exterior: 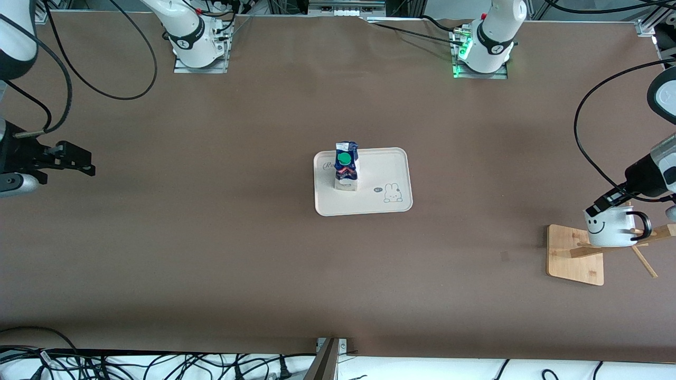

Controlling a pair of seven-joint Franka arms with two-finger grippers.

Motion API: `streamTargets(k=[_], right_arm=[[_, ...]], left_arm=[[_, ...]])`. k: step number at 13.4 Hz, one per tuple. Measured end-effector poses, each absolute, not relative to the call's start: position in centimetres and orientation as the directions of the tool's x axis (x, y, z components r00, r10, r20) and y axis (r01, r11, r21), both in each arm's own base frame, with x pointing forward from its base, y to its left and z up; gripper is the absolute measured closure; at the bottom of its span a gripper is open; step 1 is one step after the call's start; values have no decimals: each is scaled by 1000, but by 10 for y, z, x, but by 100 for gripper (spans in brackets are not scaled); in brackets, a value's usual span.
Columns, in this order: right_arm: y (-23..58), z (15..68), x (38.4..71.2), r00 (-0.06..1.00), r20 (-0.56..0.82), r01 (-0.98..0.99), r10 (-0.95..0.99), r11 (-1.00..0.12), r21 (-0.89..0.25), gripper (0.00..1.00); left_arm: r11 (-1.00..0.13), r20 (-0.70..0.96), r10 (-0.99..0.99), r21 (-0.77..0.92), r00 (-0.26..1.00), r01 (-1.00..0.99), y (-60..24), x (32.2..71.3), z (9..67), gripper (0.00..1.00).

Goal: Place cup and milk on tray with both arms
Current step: 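Grasp the white mug with the left gripper and lift it off the tree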

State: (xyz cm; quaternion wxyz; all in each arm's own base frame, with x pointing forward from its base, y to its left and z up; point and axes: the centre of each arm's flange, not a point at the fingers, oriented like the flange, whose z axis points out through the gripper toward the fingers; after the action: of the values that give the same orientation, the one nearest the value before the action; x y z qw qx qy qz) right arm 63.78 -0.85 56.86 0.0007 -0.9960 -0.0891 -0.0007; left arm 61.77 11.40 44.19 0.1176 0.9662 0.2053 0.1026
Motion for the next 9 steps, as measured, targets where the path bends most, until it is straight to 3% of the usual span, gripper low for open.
streamTargets(k=[9], right_arm=[[-7,582,612,991,-64,115,113,-993,20,0]], left_arm=[[-920,41,302,272,952,280,69,621,473,90]])
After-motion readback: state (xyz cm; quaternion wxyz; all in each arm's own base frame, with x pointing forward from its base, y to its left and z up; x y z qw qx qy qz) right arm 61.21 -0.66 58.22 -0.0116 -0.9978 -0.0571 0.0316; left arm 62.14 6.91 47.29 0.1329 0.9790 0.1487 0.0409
